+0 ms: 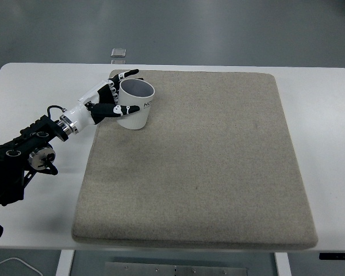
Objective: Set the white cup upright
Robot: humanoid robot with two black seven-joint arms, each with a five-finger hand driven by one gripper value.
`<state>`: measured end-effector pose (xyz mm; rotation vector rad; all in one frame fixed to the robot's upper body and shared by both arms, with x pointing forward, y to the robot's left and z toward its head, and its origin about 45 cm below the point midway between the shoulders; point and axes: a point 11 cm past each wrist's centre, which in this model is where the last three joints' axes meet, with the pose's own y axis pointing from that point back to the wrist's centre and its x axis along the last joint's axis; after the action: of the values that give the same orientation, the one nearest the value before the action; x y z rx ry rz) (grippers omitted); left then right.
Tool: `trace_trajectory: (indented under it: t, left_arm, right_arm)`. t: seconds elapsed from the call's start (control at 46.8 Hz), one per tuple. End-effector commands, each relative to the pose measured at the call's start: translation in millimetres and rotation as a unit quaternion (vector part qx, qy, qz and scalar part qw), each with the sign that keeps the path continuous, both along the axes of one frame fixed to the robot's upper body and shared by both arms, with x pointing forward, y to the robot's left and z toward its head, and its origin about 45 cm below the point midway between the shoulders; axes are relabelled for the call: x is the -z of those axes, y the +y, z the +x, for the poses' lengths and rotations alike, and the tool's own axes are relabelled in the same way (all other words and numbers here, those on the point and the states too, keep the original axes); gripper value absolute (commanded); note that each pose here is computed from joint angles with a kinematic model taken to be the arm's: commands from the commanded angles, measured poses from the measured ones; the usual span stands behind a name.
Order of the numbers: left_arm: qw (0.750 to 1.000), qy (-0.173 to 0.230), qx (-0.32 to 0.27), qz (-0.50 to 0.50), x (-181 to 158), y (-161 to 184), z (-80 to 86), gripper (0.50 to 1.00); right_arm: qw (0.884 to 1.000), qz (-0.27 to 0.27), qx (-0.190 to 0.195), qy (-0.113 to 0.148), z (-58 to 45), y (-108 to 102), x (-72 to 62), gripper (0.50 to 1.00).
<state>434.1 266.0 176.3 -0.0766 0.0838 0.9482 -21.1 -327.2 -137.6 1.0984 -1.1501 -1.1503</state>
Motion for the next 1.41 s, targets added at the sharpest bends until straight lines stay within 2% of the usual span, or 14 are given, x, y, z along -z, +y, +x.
trace_trajectory:
  t: [0.0,0.192,0.684,0.855,1.026,1.389]
  left_arm:
    - [1.000,-0.002,0.001,-0.001,-1.9,-0.6,0.9,0.992]
    - [1.000,-0.005,0.002,-0.006,-5.0,-2.4,2.2,0.992]
    - [0.997,-0.062,-0.004,-0.050,-56.0,1.9,17.6,0.994]
    - [0.995,-0.087,-0.019,-0.051,-81.8,3.4,33.6,0.992]
    - [0.990,-0.106,-0.083,-0.046,-101.7,22.1,54.8,0.992]
    - [0.976,-0.103,-0.151,-0.119,-116.4,-10.4,78.7,0.992]
  right_arm:
    - [1.000,0.000,0.000,0.000,0.0,-0.1,0.0,0.930]
    - [1.000,0.001,0.000,0.000,-0.1,0.4,0.0,0.930]
    - [1.000,0.000,0.000,0.000,0.0,-0.1,0.0,0.930]
    - [1.000,0.001,0.000,0.000,-0.1,0.4,0.0,0.930]
    - [1.000,0.001,0.000,0.000,-0.1,0.4,0.0,0.930]
    - [1.000,0.001,0.000,0.000,-0.1,0.4,0.0,0.930]
